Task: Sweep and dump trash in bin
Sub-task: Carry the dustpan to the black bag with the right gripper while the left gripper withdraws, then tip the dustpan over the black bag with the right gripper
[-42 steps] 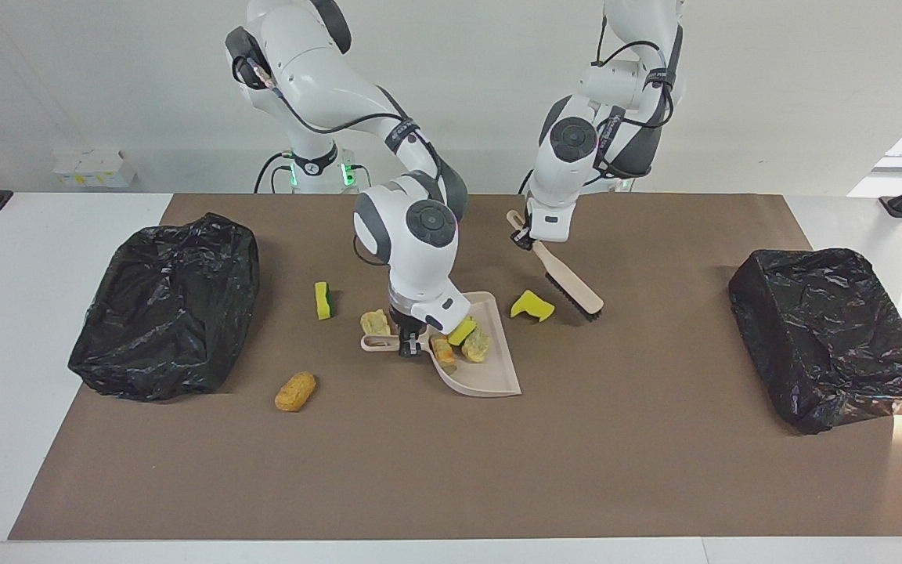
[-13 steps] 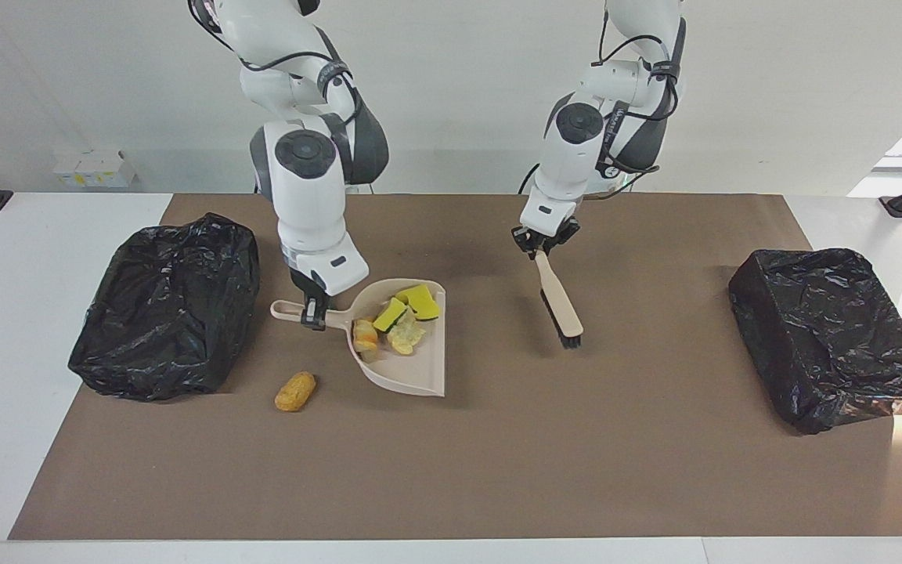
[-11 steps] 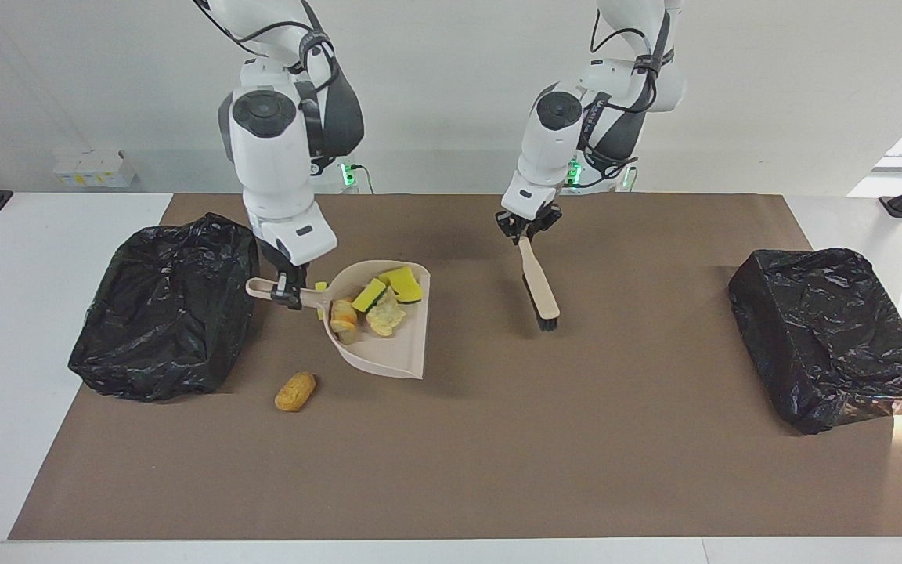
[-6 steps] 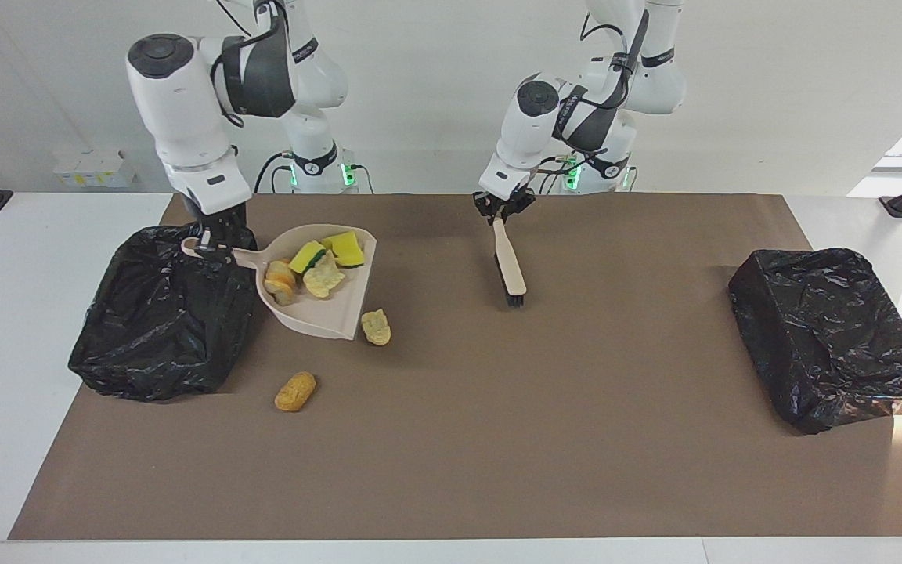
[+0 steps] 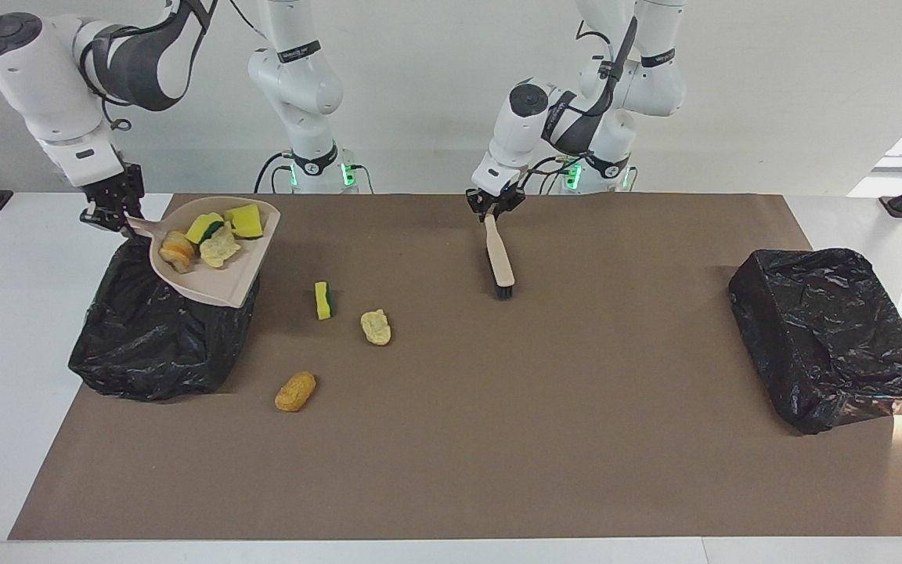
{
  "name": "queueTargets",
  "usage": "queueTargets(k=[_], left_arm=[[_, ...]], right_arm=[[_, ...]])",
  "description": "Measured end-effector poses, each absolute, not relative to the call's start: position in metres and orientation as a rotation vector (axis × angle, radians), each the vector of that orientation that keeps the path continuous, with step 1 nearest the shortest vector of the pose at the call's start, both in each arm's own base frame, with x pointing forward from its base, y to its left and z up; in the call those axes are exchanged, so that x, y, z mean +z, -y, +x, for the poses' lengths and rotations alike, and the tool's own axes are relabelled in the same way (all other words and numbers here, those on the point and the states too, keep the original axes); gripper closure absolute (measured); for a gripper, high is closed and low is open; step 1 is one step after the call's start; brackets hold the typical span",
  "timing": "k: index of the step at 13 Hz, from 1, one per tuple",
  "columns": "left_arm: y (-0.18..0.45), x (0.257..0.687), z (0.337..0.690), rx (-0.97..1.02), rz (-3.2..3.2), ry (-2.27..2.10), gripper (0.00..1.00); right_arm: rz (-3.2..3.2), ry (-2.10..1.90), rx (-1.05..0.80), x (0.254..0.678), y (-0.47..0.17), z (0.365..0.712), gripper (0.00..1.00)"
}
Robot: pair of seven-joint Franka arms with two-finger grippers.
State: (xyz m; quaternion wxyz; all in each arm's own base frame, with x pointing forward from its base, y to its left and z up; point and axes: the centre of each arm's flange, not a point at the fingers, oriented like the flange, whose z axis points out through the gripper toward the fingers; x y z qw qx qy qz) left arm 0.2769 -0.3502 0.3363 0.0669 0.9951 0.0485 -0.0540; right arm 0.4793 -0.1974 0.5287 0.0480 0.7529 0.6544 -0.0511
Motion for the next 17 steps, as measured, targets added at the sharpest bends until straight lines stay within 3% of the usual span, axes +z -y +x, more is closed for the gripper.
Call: queueTargets(k=[2, 6, 12, 17], left_arm=[[0.345, 0.346, 0.293, -0.143, 2.979, -0.195, 0.46], [0.298, 0.386, 0.372, -0.112, 2.940, -0.253, 0.01], [0.220, 0.408, 0.486, -0.054, 3.001, -0.117, 0.00], [0.173, 0.443, 0.555, -0.021, 3.066, -0.008, 0.00]], right_arm=[[2.230, -1.991, -0.274, 0.530, 0.205, 0.476, 0.69], [2.184, -1.950, -0.352, 0.536, 0.221, 0.471, 0.69], [2.167, -1.800, -0.484, 0.538, 0.243, 0.464, 0.69], [2.112, -1.712, -0.669, 0.512, 0.236, 0.462, 0.69]])
